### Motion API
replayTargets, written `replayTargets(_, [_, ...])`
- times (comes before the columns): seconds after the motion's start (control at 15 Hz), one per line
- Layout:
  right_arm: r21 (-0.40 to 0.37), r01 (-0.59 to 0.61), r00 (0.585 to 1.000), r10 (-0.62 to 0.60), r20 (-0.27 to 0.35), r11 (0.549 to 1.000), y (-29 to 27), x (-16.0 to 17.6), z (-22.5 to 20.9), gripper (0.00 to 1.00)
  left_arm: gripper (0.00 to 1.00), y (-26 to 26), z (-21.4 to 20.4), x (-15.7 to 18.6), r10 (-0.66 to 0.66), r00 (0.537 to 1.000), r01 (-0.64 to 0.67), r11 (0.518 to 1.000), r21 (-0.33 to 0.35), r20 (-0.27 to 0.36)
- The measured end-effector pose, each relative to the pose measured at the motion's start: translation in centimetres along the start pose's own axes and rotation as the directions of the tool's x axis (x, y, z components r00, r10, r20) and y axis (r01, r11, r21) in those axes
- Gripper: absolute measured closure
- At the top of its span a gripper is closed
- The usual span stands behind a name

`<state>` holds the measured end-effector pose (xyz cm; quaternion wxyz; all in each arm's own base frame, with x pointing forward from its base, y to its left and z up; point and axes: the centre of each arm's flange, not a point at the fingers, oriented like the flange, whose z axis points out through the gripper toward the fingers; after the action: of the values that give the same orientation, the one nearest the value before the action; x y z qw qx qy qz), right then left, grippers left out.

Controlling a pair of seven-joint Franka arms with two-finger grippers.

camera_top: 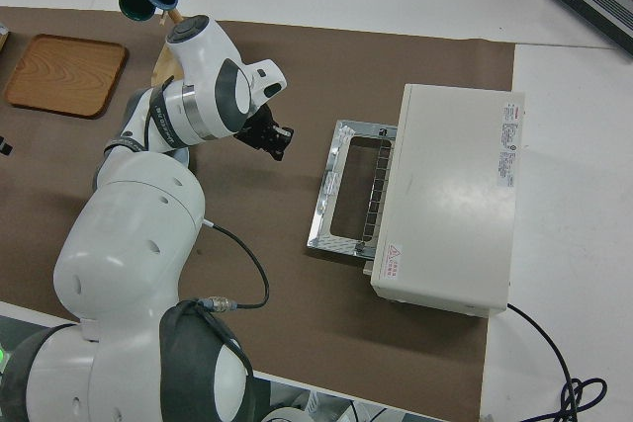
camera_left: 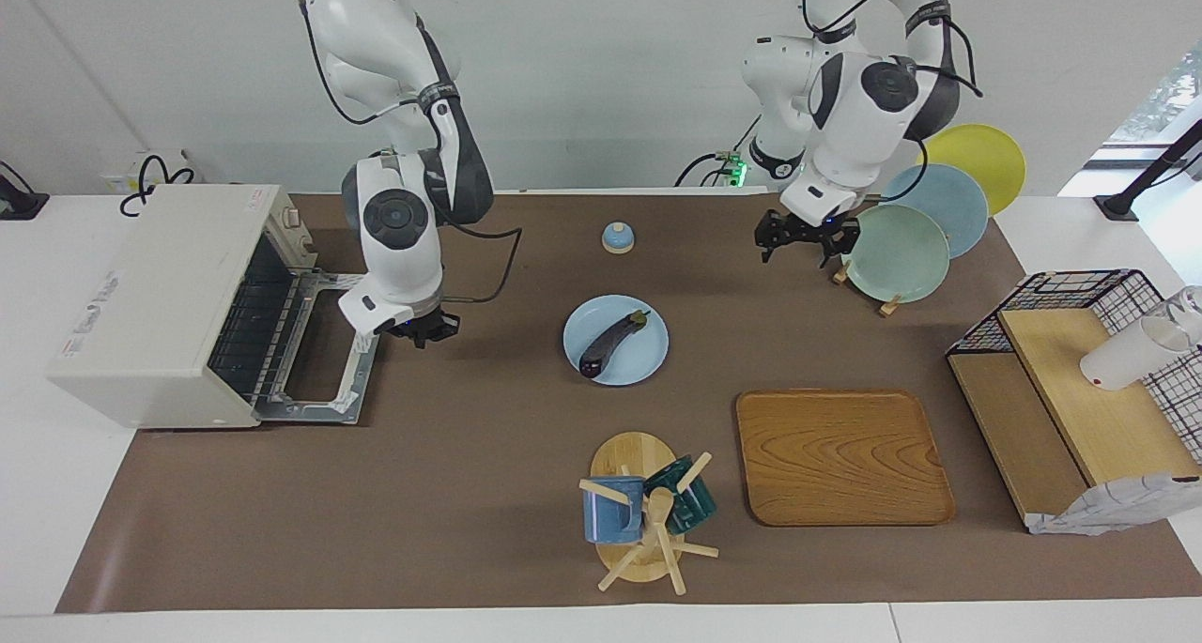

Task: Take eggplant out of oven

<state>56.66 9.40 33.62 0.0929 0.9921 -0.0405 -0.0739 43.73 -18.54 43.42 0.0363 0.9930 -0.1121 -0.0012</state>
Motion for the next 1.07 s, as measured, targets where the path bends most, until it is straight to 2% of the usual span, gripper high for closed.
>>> replayTargets(0.27, [0.019, -0.017, 1.0, 0.017, -0.006, 1.0, 3.1, -1.0, 4.3, 0.99, 0.0, 10.6, 3.9, 0.1, 0.031, 0.996, -0.035, 0.998, -0.054, -0.079])
replayTargets(0.47, [-0.046, 0.031, 0.999, -0.032, -0.017, 0.998, 3.5, -1.4, 5.3, 0.99, 0.0, 15.2, 5.9, 0.3, 0.093, 0.992, -0.099, 0.993, -0.063, -0.089])
replayTargets(0.73, [-0.137, 0.138, 0.989, -0.143, -0.028, 0.981, 2.8, -1.7, 5.3, 0.99, 0.0, 20.7, 6.8, 1.1, 0.194, 0.973, -0.205, 0.976, -0.079, -0.128])
replayTargets(0.87, [-0.143, 0.195, 0.98, -0.199, -0.013, 0.97, 2.9, -1.7, 4.6, 0.99, 0.0, 23.3, 7.8, 2.3, 0.219, 0.966, -0.232, 0.969, -0.086, -0.139])
replayTargets(1.07, [-0.134, 0.261, 0.965, -0.264, -0.003, 0.956, 4.3, -1.5, 0.8, 0.99, 0.0, 25.4, 9.7, 6.0, 0.222, 0.964, -0.236, 0.967, -0.092, -0.145])
